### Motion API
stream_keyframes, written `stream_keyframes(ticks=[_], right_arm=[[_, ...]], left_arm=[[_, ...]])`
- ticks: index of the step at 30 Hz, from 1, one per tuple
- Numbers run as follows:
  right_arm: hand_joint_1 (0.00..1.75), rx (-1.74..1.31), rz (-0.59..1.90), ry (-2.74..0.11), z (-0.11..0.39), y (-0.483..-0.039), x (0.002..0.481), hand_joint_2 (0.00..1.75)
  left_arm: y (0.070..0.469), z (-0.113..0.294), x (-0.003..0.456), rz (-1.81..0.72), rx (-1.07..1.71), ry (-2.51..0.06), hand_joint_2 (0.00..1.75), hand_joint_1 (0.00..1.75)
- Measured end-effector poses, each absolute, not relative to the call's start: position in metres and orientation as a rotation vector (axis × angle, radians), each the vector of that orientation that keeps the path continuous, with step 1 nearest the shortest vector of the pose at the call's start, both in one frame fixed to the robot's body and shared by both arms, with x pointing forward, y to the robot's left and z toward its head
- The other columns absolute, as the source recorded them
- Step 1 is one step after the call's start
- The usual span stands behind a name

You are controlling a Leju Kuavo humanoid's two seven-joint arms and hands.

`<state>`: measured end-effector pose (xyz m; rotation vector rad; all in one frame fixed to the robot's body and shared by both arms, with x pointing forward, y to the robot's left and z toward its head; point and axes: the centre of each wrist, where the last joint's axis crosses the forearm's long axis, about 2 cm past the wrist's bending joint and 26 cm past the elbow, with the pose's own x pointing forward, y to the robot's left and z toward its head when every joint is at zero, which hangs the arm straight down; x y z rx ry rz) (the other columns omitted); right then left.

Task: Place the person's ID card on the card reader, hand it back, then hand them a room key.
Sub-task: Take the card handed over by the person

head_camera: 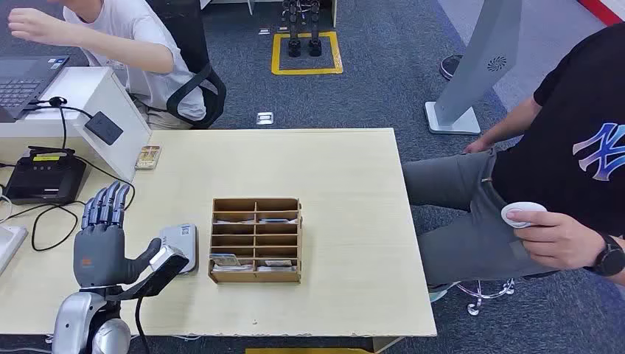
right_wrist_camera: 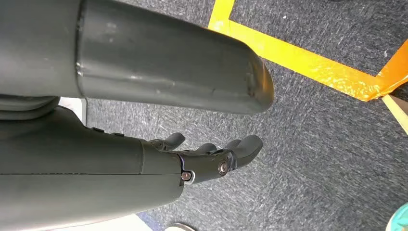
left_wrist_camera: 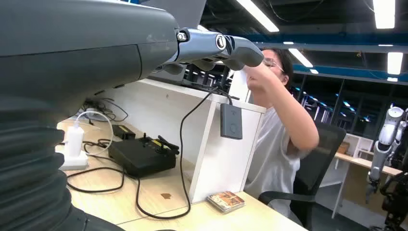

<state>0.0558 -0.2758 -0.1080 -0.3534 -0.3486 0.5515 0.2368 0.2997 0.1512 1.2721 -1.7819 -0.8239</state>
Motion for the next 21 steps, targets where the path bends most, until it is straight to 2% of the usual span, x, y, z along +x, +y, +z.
stream_keyframes(ticks=[7, 21], right_arm=[[0.0, -0.356, 0.562, -0.331, -0.108, -0.276, 0.057, 0.0], [0.0, -0.405, 0.464, -0.361, -0.107, -0.29, 0.061, 0.0]], left_arm=[[0.297, 0.152, 0.242, -0.881, 1.437, -1.74, 1.75, 0.0], [0.291, 0.142, 0.252, -0.895, 1.526, -1.676, 1.75, 0.0]])
